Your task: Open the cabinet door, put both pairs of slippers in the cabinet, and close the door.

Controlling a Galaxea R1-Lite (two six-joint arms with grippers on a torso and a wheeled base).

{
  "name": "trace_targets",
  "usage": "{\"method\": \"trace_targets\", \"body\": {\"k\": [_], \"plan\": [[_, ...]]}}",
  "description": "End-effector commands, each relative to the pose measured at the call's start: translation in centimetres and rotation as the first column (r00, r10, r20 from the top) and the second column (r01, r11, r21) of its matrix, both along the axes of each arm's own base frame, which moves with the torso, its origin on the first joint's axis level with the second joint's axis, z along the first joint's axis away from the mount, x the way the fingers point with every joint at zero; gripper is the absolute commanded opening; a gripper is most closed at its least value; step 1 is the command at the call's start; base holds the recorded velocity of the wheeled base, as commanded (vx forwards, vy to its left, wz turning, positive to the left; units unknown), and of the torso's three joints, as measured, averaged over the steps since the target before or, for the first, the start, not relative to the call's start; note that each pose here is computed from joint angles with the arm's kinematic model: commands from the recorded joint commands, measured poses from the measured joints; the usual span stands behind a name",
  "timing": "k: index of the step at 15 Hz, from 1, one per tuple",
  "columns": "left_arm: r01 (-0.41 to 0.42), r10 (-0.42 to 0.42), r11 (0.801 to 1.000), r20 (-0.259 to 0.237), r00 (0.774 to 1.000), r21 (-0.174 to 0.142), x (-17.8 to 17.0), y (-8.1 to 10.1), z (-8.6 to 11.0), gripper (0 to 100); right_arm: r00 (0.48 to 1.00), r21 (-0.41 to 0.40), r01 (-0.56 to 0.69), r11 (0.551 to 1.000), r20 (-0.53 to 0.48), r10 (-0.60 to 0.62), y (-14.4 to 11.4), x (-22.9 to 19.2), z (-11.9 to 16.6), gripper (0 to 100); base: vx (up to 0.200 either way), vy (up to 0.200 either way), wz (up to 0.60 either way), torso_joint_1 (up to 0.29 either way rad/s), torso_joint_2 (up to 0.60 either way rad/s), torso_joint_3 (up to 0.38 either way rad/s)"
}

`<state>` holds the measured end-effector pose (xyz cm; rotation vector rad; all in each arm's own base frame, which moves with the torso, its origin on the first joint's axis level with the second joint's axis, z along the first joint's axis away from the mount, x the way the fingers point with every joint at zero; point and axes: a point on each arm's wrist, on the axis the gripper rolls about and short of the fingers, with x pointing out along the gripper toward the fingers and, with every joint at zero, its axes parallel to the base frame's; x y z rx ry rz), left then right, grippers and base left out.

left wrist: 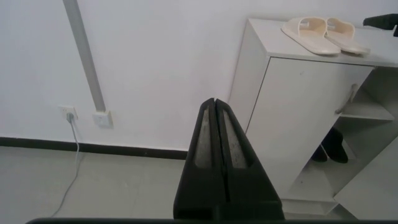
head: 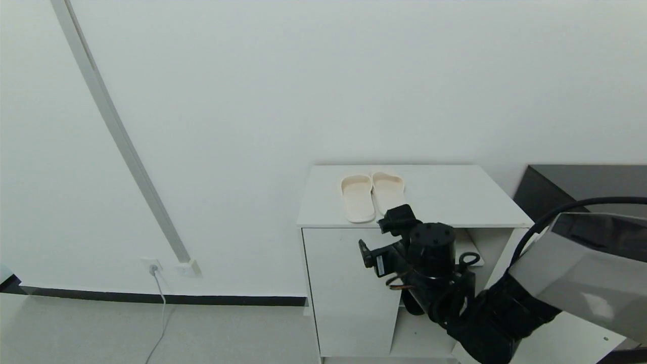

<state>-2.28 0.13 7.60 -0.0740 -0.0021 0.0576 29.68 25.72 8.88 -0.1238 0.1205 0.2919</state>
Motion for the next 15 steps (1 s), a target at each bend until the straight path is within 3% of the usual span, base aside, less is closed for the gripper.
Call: {"method": "trace_targets", "body": {"k": [1, 4, 8, 15], "plan": [[-0.001, 0.001, 1.0, 0.0, 1.0, 0.0, 0.0, 0.0, 0.0, 0, 0.992, 0.117, 0.115, 0.986, 0.035, -0.12, 0.2, 2.3, 6.7, 100, 0.0, 0.0, 0.0, 0.0, 0.0, 0.0], [0.001, -0.001, 1.0, 0.0, 1.0, 0.0, 0.0, 0.0, 0.0, 0, 0.985, 0.118, 0.171, 0.978, 0.019, -0.174, 0.1, 3.3, 7.3, 100, 0.0, 0.0, 0.0, 0.0, 0.0, 0.0], [0.001, -0.001, 1.0, 0.0, 1.0, -0.001, 0.0, 0.0, 0.0, 0, 0.984, 0.087, 0.18, 0.98, -0.009, -0.18, 0.4, 4.1, 5.2, 100, 0.0, 0.0, 0.0, 0.0, 0.0, 0.0], [-0.001, 0.001, 1.0, 0.0, 1.0, -0.003, 0.0, 0.0, 0.0, 0, 0.984, 0.087, 0.173, 0.981, -0.047, -0.17, 1.2, 4.0, 3.7, 100, 0.2, 0.0, 0.0, 0.004, 0.0, 0.002]]}}
